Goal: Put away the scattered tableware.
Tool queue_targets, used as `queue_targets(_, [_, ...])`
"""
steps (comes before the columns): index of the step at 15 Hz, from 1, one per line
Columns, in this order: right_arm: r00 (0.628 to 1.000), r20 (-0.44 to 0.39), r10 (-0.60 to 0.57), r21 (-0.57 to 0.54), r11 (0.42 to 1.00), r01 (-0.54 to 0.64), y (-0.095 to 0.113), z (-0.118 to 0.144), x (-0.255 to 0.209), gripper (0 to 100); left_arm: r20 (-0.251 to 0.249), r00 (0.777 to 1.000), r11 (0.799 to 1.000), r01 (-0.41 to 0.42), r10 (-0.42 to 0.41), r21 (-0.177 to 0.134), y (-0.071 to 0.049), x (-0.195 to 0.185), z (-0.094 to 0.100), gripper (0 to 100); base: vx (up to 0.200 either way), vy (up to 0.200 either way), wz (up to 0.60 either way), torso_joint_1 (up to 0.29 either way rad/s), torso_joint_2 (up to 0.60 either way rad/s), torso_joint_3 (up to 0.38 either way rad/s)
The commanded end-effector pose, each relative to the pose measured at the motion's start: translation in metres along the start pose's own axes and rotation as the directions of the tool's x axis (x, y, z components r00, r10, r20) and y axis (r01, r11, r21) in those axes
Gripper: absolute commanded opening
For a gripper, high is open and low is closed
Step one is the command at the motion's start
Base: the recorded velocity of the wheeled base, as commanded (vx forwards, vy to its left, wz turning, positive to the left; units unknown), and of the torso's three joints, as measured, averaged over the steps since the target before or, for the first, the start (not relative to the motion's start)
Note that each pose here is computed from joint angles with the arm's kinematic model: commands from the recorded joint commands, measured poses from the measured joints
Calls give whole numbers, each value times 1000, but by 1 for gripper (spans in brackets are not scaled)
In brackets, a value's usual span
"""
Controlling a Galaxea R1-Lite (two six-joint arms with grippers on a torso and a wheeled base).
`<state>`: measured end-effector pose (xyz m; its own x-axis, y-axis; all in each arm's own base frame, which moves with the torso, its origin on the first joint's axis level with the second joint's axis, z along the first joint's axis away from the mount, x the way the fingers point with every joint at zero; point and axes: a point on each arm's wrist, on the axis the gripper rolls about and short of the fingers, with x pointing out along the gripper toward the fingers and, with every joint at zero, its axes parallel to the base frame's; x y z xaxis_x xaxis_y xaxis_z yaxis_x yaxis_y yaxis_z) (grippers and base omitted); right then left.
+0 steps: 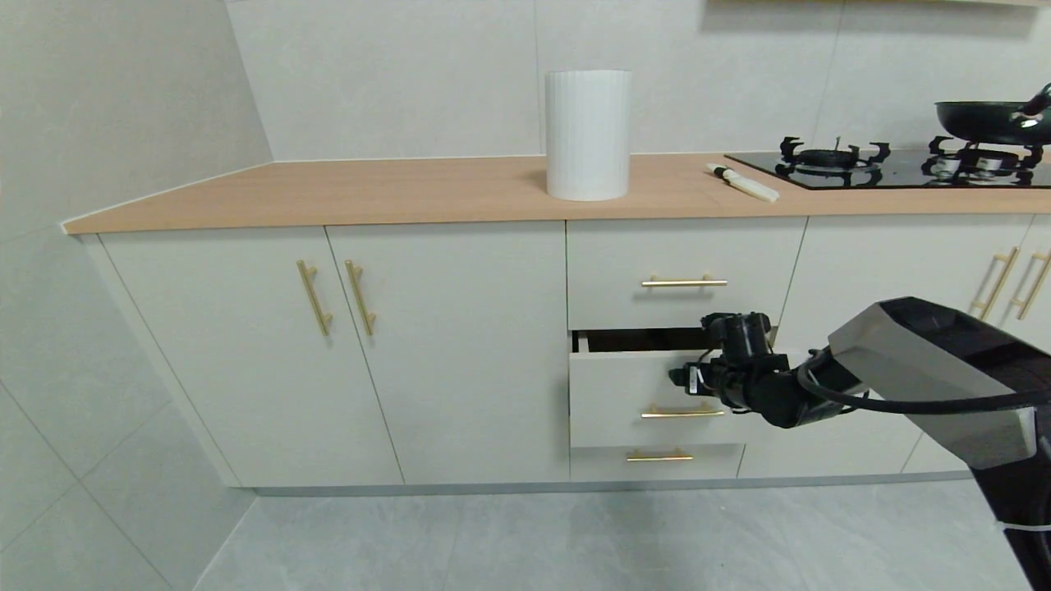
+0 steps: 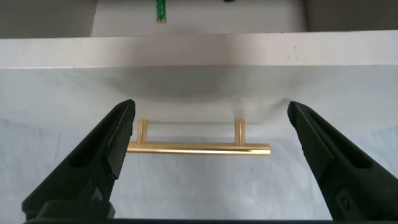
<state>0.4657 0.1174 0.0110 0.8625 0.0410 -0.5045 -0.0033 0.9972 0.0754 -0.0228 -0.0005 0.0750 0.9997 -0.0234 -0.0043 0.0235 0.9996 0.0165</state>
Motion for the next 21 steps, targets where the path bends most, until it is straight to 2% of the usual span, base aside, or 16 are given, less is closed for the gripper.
queue_targets(1, [1000,-1,-18,13,1000,18,-8,-8,14,100,0,1000,1000,0,0,0,0,0,0,100,0,0,0,0,0,0])
queue_targets(6, [996,51,-76,67,995,72,-21,-12,40,100,0,1000,1000,1,-1,0,0,0,0,100,0,0,0,0,0,0])
queue_targets(10, [989,113,-96,136,987,81,-29,1,51,100,0,1000,1000,1,-1,-1,0,0,0,100,0,0,0,0,0,0])
queue_targets(14, [977,163,-138,195,975,105,-31,7,64,100,0,1000,1000,1,-1,-1,0,0,0,100,0,0,0,0,0,0])
queue_targets(21, [966,208,-153,223,969,105,-32,11,76,100,0,1000,1000,1,-1,-1,0,0,0,100,0,0,0,0,0,0])
